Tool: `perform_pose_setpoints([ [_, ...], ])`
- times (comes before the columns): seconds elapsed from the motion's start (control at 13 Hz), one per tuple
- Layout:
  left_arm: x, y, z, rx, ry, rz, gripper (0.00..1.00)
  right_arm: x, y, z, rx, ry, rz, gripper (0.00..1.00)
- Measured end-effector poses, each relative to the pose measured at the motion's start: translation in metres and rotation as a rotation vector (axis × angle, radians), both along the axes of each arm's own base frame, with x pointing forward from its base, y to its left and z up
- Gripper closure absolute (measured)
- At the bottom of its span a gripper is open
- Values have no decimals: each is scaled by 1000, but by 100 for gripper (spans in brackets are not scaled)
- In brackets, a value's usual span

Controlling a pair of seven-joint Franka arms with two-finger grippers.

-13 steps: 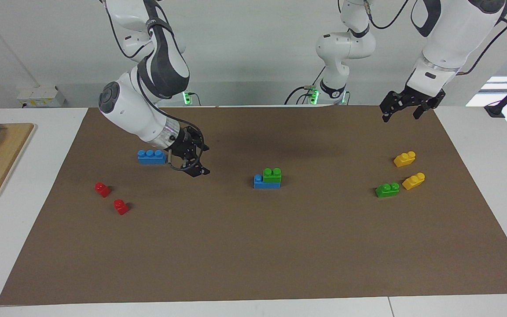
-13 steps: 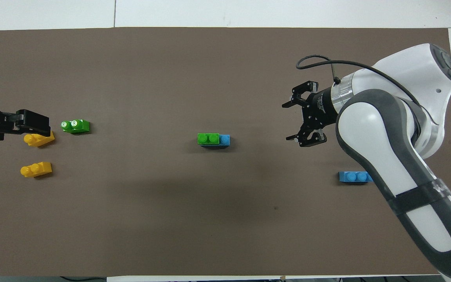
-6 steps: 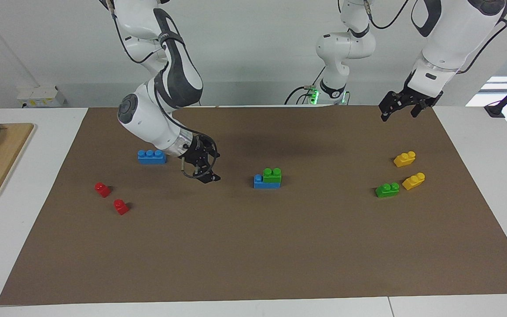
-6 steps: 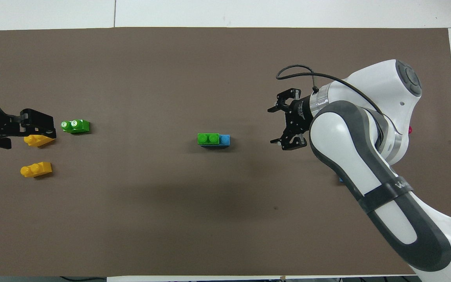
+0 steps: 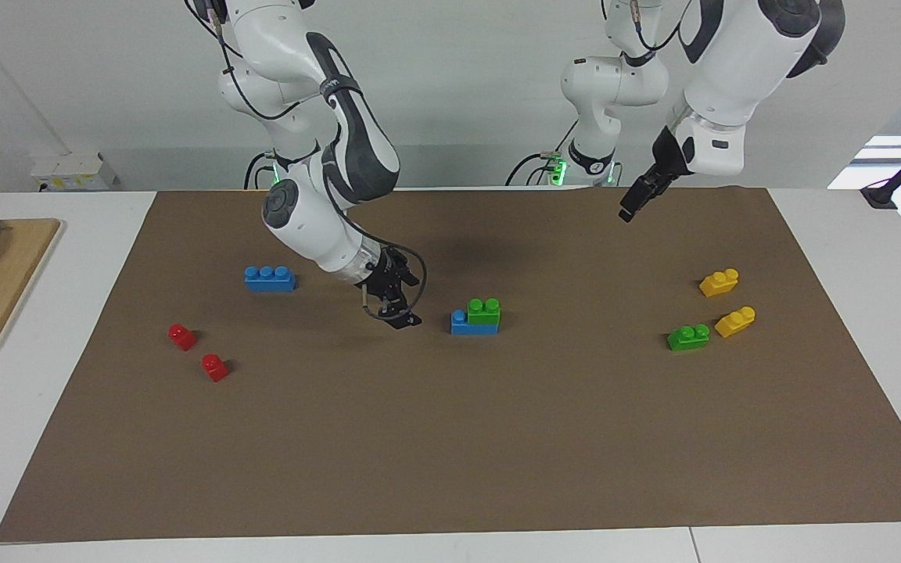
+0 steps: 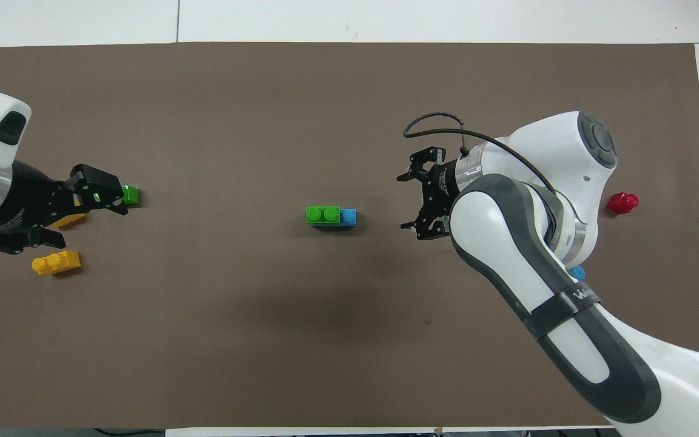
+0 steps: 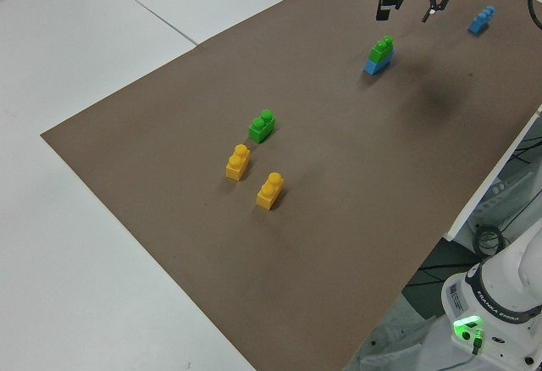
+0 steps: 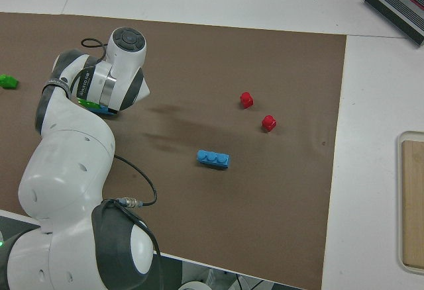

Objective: Remove green block with left arm and hold with right
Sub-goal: 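Reach the left gripper to the green end while the right gripper reaches the blue end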

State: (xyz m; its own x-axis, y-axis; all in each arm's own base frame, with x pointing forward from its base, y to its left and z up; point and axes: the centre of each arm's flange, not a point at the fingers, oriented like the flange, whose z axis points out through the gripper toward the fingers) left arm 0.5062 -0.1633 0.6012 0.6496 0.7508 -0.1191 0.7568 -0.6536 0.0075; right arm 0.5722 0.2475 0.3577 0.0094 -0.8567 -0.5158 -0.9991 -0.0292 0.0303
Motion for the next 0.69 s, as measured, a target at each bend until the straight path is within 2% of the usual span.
perform_pose_setpoints([
  [0.15, -4, -18, 1, 5, 4, 177, 0, -1, 9, -9, 1, 1, -2, 10],
  [0.54, -19, -65, -5, 12, 34, 396, 0, -7, 34, -33, -7, -12, -4, 10],
  [0.69, -3, -82, -25, -11, 13, 549, 0, -9, 43, -40, 3, -18, -21, 9],
])
